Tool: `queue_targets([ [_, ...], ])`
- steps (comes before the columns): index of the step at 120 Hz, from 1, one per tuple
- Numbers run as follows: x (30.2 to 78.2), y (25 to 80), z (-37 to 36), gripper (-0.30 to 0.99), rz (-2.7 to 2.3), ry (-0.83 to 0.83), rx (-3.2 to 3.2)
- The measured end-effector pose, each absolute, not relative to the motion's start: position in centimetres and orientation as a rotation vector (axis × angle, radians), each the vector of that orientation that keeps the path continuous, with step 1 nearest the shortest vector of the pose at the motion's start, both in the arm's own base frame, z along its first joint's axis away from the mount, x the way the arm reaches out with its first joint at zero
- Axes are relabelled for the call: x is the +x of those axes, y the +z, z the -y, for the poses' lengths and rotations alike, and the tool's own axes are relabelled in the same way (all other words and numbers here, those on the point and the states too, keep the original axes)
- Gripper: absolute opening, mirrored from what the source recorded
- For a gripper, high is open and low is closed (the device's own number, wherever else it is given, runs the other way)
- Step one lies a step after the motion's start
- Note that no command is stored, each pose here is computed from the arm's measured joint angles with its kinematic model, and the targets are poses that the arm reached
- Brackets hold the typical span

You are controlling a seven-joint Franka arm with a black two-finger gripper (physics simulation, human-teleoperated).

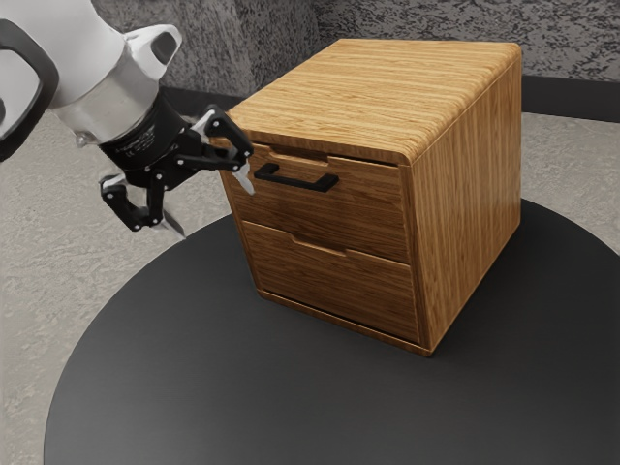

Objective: Pull the drawer handle with one arm to open the drawer

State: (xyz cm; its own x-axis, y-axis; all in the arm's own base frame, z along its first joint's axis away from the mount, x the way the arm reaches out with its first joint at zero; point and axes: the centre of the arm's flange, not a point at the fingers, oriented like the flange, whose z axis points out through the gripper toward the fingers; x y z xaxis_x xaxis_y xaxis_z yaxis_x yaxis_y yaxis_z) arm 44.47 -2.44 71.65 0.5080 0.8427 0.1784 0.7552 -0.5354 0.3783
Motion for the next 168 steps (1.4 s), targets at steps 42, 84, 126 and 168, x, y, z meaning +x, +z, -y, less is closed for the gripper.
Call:
queue_targets([
  [42,42.1,69.4,1.1,0.69,-1.520,0.712,2.081],
  [84,44.9,65.8,2.0,0.69,-1.631,0.700,1.921],
  [126,46.2,65.5,0.2,0.69,-1.702,0.729,1.777],
  [168,48.6,64.4,0.6,0.69,-1.721,0.722,1.734],
])
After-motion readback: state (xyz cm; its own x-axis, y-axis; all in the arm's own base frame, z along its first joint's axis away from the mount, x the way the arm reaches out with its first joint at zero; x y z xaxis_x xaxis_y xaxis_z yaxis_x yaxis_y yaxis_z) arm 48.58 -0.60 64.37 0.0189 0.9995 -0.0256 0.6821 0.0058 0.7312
